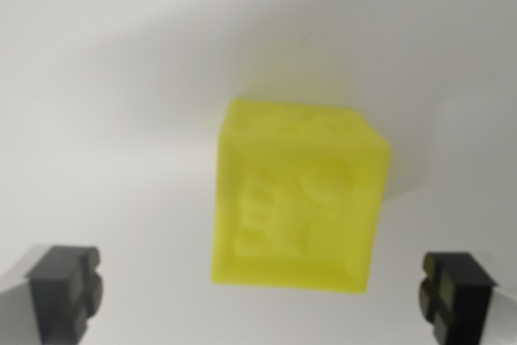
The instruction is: Pick yellow cube
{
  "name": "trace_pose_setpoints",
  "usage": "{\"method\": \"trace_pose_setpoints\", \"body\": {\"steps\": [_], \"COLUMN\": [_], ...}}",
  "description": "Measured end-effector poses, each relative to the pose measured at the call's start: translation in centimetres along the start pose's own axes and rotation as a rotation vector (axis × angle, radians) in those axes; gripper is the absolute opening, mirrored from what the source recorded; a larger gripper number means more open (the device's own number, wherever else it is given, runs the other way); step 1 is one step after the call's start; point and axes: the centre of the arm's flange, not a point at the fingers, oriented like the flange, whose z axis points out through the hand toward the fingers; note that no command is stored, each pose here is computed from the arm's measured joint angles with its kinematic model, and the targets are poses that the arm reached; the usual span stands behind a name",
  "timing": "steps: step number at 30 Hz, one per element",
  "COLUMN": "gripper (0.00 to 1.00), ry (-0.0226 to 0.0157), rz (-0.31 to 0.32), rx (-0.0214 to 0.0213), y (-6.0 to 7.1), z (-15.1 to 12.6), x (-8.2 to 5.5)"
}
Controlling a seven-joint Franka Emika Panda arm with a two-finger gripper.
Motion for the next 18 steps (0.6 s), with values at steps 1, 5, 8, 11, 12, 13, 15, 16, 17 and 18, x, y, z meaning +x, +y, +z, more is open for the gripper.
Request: {"method": "trace_pose_setpoints", "body": {"steps": [1, 5, 8, 11, 12, 13, 15, 16, 17, 18], "gripper": [1.0, 1.0, 1.0, 1.0, 1.0, 1.0, 1.0, 1.0, 1.0, 1.0], "ry": [0.0002, 0.0002, 0.0001, 0.0004, 0.0003, 0.0001, 0.0004, 0.0003, 0.0002, 0.0002], "rz": [0.005, 0.021, 0.024, 0.026, 0.026, 0.027, 0.028, 0.029, 0.029, 0.03], "rx": [0.0008, 0.002, 0.0026, 0.0034, 0.0033, 0.0032, 0.0038, 0.0039, 0.0038, 0.0039], "y": [0.1, 0.4, 0.4, 0.4, 0.5, 0.5, 0.5, 0.5, 0.5, 0.5], "z": [0.2, 1.2, 1.9, 2.7, 2.9, 3.2, 3.7, 3.9, 4.2, 4.4], "x": [0.1, 0.6, 0.7, 0.8, 0.8, 0.8, 0.8, 0.8, 0.8, 0.8]}}
